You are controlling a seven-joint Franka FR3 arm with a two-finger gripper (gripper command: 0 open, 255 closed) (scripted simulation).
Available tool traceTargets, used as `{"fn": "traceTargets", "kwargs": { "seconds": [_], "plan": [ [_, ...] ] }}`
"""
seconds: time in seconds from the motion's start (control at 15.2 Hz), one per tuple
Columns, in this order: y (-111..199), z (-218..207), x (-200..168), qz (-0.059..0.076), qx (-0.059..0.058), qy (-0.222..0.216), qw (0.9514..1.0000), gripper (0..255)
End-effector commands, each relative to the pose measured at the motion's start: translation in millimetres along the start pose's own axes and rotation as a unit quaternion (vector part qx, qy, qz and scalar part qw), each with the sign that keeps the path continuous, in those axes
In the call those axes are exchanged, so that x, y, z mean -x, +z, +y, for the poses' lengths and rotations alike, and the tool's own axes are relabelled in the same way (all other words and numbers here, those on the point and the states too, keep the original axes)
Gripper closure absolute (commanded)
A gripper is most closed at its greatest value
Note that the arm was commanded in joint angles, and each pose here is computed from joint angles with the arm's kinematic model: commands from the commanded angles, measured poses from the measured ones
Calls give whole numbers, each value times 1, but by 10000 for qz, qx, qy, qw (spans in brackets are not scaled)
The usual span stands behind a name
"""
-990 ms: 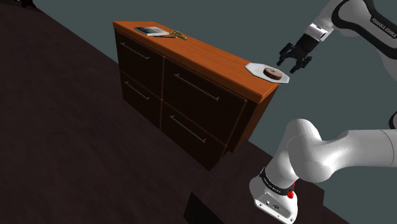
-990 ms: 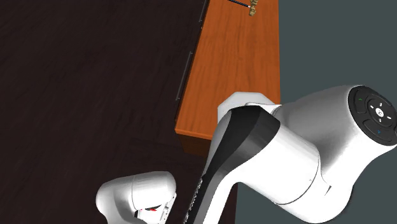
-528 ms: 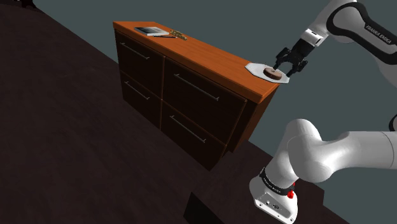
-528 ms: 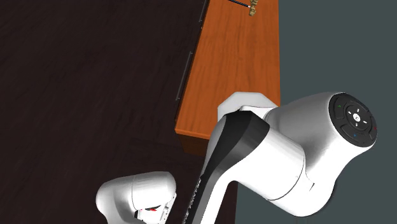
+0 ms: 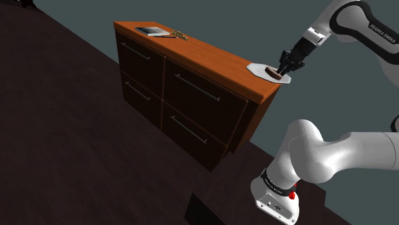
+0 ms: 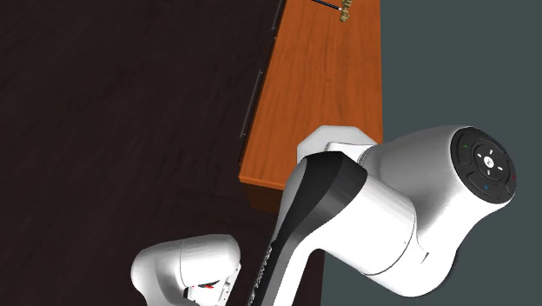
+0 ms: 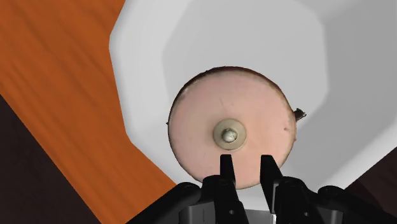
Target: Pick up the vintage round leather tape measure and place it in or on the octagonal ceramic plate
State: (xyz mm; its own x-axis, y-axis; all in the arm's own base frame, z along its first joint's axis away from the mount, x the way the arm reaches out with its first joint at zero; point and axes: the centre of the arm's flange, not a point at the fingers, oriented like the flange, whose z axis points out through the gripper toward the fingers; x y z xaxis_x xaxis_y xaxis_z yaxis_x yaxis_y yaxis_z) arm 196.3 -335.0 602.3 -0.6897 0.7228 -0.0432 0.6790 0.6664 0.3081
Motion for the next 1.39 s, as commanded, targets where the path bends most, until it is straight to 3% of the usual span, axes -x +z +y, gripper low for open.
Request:
{"fn": "traceTargets", "kwargs": {
  "seconds": [0.0,0.33,0.79,0.86,0.92,0.99,1.06,1.32],
  "plan": [
    [5,-5,0,34,-146,38,9999,255],
    [4,-5,2,34,-145,38,9999,255],
    [-21,4,3,32,-129,30,9999,255],
    [-21,4,3,32,-129,30,9999,0],
    [-23,-1,39,777,-6,178,9968,0],
    [-20,-7,74,1518,117,325,9878,0],
    [-19,-8,78,1599,130,342,9865,0],
    [1,-7,71,1599,130,341,9865,0]
  ]
}}
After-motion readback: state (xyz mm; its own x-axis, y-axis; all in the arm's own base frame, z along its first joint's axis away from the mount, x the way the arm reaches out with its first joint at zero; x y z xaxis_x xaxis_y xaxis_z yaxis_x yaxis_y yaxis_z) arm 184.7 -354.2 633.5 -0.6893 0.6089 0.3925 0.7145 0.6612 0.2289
